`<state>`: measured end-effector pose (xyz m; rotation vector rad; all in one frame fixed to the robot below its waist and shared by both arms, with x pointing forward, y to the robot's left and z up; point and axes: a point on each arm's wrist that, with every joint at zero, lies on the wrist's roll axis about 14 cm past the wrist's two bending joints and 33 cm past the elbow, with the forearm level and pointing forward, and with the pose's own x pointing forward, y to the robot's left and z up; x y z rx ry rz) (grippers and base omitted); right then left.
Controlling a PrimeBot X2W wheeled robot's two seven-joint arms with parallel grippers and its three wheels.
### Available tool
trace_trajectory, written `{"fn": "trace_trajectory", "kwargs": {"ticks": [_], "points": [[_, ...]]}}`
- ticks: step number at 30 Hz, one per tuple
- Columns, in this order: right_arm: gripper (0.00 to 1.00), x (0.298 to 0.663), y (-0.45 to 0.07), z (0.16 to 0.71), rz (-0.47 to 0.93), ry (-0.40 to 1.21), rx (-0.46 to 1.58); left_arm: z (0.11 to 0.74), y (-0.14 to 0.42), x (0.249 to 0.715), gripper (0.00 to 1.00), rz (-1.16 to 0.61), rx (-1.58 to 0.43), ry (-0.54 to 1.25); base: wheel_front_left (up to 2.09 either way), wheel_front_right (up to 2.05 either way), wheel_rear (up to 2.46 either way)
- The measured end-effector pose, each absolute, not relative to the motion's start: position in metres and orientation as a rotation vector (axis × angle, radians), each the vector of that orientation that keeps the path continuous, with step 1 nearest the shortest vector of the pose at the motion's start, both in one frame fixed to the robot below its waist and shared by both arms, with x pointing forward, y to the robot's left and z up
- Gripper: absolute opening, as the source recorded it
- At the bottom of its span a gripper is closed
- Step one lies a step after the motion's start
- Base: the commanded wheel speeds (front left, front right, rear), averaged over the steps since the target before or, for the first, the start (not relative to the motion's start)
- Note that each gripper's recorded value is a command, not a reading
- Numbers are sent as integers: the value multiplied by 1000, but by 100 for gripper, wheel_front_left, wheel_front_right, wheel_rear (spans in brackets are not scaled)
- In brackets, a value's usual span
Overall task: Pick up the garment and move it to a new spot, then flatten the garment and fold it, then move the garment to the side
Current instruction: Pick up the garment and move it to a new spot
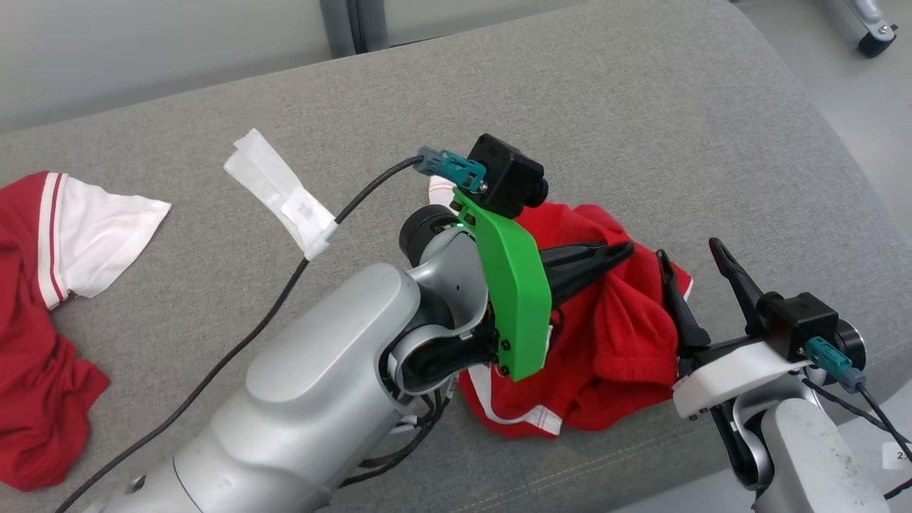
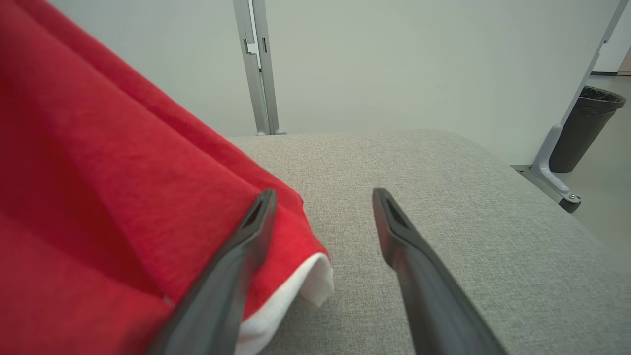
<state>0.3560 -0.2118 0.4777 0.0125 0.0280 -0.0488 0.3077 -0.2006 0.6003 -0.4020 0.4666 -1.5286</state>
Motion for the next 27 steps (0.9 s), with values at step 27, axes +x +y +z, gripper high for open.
{"fn": "trace_trajectory", "kwargs": {"ticks": [27], "points": [[100,359,-194,465,16,61,21,456,-76,439,22,-806,-80,671,0,0,0]]}}
